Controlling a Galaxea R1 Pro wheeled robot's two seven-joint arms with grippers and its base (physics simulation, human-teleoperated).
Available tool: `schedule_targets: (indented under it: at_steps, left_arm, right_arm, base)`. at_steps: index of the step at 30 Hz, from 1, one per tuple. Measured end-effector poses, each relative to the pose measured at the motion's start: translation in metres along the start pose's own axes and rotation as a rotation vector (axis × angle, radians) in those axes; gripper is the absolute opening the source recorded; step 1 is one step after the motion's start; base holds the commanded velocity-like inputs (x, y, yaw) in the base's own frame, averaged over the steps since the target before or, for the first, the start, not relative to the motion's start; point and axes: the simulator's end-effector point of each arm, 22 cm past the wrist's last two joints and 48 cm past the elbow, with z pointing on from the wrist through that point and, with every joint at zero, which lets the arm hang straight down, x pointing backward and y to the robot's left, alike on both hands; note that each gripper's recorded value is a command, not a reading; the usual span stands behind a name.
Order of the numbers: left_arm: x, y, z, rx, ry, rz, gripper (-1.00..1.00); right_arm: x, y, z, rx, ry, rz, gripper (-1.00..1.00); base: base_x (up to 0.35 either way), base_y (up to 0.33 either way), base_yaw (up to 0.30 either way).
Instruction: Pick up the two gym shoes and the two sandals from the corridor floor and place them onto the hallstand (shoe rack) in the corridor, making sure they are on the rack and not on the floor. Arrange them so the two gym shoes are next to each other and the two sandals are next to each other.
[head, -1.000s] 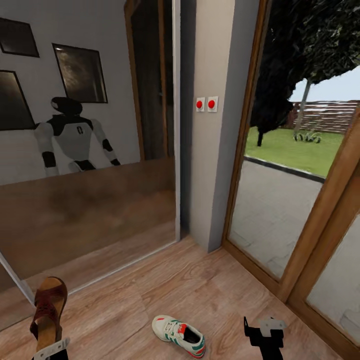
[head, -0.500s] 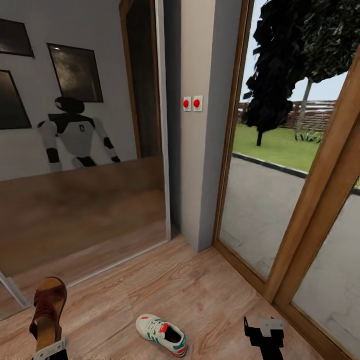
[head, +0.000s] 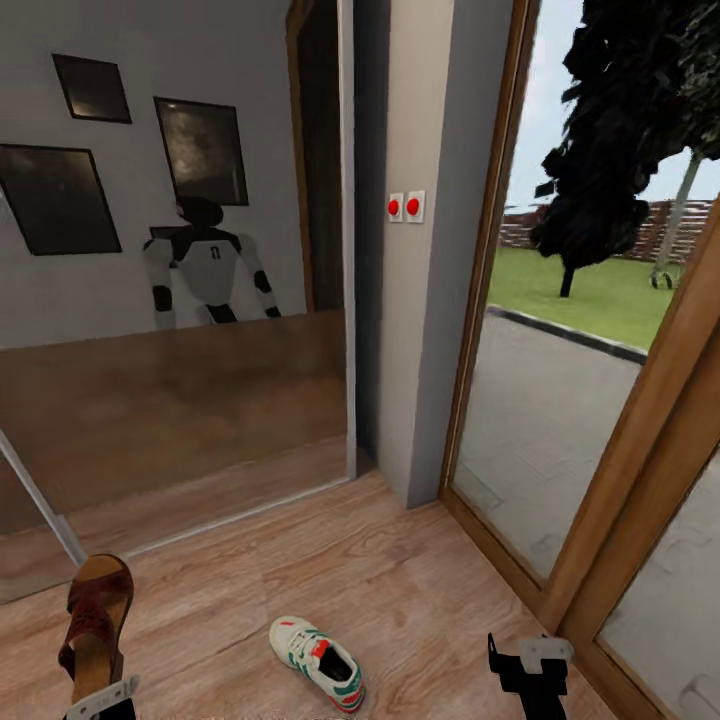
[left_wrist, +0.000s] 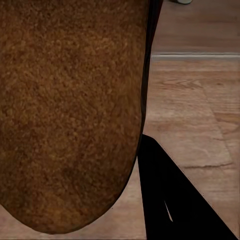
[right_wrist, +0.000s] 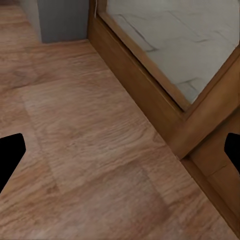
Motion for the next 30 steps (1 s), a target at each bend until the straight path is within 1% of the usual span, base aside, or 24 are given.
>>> schedule_targets:
  at_steps: [10,21,30]
  left_arm:
    - [-0.0001,0.0003,0.0000,-0.001,-0.001,0.000,-1.00]
    - [-0.0002,0.0006,0.0000,-0.003,-0.001,-0.002,-1.00]
    - [-0.0007,0.0007,0.0000,-0.003,-0.003,-0.001,-1.00]
  right_arm:
    - [0.0001,0.0000,0.0000,0.000,0.000,0.000,1.00]
    - [0.0000,-0.0002,0.0000,0.000,0.000,0.000,1.00]
    - [0.0001,0.0001,-0.0001,0.000,0.000,0.000,1.00]
  base:
    - [-0.088,-0.269,0.278]
    - [-0.014,-0.269,0.278]
    - [0.000,-0.049,0.278]
